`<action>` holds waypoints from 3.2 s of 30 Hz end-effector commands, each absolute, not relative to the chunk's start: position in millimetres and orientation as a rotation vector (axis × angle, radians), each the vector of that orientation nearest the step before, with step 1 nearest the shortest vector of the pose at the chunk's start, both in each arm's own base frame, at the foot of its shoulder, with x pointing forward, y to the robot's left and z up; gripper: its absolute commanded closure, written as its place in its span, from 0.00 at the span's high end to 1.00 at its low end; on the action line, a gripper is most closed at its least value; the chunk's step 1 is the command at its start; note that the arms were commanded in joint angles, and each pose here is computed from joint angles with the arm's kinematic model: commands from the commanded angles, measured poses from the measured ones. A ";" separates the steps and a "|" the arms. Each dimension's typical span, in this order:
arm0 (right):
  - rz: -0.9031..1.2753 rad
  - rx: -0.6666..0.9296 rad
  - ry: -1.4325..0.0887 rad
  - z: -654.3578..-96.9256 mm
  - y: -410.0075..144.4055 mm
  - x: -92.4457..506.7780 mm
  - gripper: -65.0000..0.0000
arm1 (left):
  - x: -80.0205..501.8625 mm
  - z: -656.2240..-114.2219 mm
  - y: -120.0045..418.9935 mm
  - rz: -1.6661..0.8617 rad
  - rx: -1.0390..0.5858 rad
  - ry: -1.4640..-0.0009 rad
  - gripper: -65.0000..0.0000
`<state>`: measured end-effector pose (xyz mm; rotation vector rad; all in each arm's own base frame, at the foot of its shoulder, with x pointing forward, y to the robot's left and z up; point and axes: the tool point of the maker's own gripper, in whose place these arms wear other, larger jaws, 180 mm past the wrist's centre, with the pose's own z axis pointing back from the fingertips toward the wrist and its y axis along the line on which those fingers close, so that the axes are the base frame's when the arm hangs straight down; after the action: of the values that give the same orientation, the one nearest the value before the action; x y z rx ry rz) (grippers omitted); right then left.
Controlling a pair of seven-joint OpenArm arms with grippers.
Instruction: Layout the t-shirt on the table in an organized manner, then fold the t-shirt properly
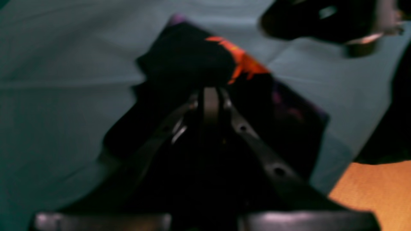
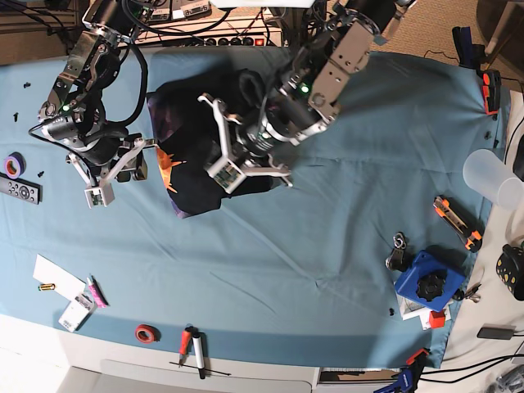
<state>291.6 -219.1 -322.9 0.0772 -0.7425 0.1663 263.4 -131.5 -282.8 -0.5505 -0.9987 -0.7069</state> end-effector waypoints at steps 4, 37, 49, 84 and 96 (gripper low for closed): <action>0.169 0.066 -0.796 -310.2 -221.9 300.3 0.31 | 268.5 -307.1 -141.9 -0.727 -0.544 -0.939 0.02; 0.167 0.074 -0.885 -298.1 -219.9 311.0 0.31 | 299.2 -322.7 -48.5 -0.550 0.001 -0.814 0.00; 0.167 0.075 -0.897 -296.5 -219.6 312.2 0.31 | 288.3 -325.1 -69.0 -0.553 -0.139 -0.775 0.00; 0.169 0.078 -0.905 -295.4 -218.8 313.2 0.31 | 242.0 -357.8 -137.2 -0.838 -0.343 -0.674 0.00; 0.187 0.084 -0.912 -293.6 -216.8 314.1 0.31 | 243.3 -376.7 -72.4 -0.726 0.011 -0.568 0.00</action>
<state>305.2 -217.2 -308.7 0.0826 -0.8517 0.1726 242.4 -74.5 -381.0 -0.0023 -0.5729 -0.7379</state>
